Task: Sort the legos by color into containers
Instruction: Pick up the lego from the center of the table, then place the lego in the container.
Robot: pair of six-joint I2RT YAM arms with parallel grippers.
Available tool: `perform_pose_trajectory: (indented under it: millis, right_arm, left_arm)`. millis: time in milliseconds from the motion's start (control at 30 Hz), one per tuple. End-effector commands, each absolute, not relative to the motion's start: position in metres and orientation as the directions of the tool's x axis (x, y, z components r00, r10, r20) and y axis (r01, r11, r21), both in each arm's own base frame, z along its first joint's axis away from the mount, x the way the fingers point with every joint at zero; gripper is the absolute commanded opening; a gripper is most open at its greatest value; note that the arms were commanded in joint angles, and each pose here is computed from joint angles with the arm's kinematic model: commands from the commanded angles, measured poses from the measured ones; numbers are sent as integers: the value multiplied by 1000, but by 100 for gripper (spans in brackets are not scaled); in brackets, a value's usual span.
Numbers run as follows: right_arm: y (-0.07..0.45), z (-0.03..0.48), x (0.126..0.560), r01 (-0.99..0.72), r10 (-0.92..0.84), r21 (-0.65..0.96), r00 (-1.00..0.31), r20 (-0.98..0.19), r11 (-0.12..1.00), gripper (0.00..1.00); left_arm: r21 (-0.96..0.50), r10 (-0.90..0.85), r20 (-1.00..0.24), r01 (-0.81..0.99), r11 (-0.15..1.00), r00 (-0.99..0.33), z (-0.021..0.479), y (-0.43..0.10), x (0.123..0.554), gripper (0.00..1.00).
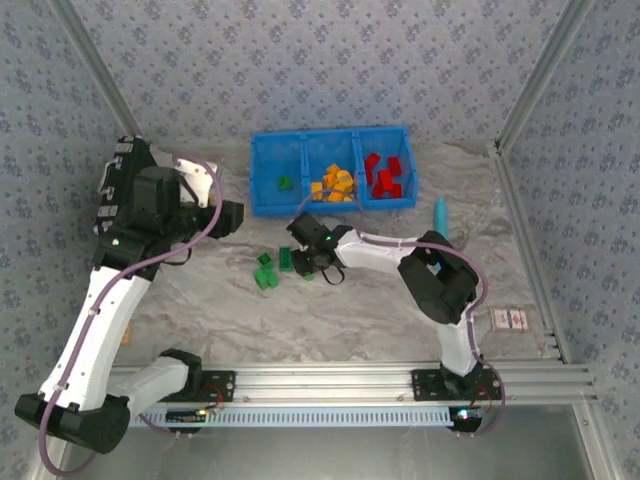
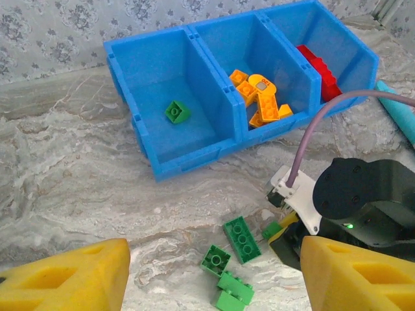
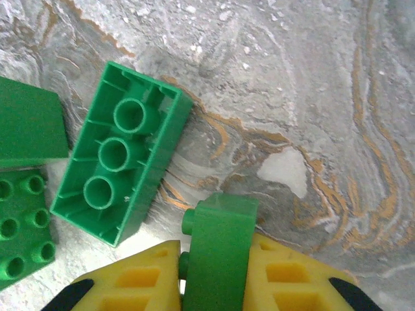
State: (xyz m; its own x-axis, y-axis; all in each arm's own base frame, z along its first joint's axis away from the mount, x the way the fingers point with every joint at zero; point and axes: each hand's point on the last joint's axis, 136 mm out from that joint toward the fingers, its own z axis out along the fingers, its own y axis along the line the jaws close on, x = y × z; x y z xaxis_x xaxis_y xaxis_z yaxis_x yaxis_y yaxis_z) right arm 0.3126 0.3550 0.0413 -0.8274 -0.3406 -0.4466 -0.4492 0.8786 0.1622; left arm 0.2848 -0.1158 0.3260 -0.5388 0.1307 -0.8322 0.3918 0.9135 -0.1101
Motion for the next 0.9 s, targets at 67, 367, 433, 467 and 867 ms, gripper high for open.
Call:
perform_pose_trajectory:
  millis: [67, 367, 433, 467, 867]
  right_arm:
    - [311, 33, 292, -405, -376, 23, -868, -325, 914, 21]
    - [314, 104, 324, -402, -363, 5, -833, -417, 916, 19]
    - [321, 120, 338, -407, -357, 19, -820, -447, 913, 19]
    - [325, 128, 346, -411, -355, 22, -811, -465, 911, 19]
    - [376, 191, 475, -440, -307, 42, -689, -657, 897, 19]
  left_arm:
    - [-87, 158, -839, 415, 906, -521, 317, -108, 274, 72]
    - [-71, 146, -841, 373, 925, -520, 286, -88, 267, 74]
    - [-60, 135, -858, 357, 932, -496, 284, -85, 268, 74]
    - [-56, 133, -860, 349, 935, -492, 282, -83, 266, 74]
    - [19, 153, -937, 391, 920, -314, 286, -83, 233, 79]
